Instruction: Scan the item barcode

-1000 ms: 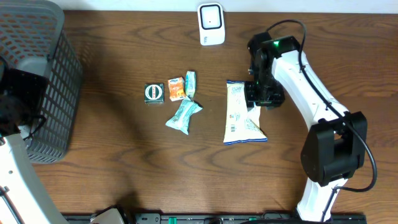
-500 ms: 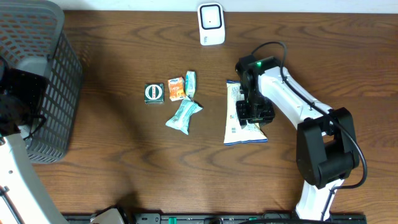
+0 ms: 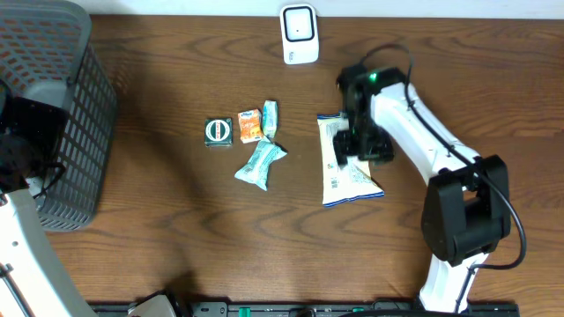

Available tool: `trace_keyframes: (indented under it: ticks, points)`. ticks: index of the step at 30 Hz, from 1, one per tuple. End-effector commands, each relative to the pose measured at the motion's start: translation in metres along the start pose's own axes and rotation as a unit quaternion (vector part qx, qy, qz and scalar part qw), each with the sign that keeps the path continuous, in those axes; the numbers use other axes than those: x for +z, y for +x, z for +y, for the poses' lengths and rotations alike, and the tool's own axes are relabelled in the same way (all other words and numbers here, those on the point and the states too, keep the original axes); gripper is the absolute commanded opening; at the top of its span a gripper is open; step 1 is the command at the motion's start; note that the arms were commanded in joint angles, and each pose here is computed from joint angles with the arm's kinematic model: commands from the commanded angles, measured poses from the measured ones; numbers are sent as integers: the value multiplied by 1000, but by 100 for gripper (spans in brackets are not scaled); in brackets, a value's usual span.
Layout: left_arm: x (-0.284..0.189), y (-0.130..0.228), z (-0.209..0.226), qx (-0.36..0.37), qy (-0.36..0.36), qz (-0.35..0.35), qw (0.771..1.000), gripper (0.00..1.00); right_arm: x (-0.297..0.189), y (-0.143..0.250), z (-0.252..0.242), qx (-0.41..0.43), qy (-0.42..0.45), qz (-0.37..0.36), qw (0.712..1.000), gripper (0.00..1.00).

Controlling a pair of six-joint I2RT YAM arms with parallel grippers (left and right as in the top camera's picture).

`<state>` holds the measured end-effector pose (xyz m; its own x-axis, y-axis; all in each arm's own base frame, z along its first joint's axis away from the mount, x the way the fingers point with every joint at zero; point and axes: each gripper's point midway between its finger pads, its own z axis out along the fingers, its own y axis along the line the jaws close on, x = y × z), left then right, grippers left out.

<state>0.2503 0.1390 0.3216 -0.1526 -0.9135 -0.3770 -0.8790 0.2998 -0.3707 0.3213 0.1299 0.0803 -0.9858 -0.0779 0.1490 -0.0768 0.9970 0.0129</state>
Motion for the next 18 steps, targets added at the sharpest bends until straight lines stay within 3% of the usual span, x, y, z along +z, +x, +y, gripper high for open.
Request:
trace_keyframes:
  ticks: [1,3,8,18]
  points:
    - [-1,-1,1,-3,-3,-3,1000,97,-23,-19,-10,3,-7,-37,999,90]
    - [-1,-2,1,-3,-3,-3,1000,98,-26,-26,-19,11,-10,-48,999,99]
    - [-1,-2,1,-2,-3,-3,1000,98,-20,-44,-45,41,-43,-67,996,99]
    - [-1,-2,1,-2,-3,-3,1000,98,15,-53,-40,34,-181,-76,980,99]
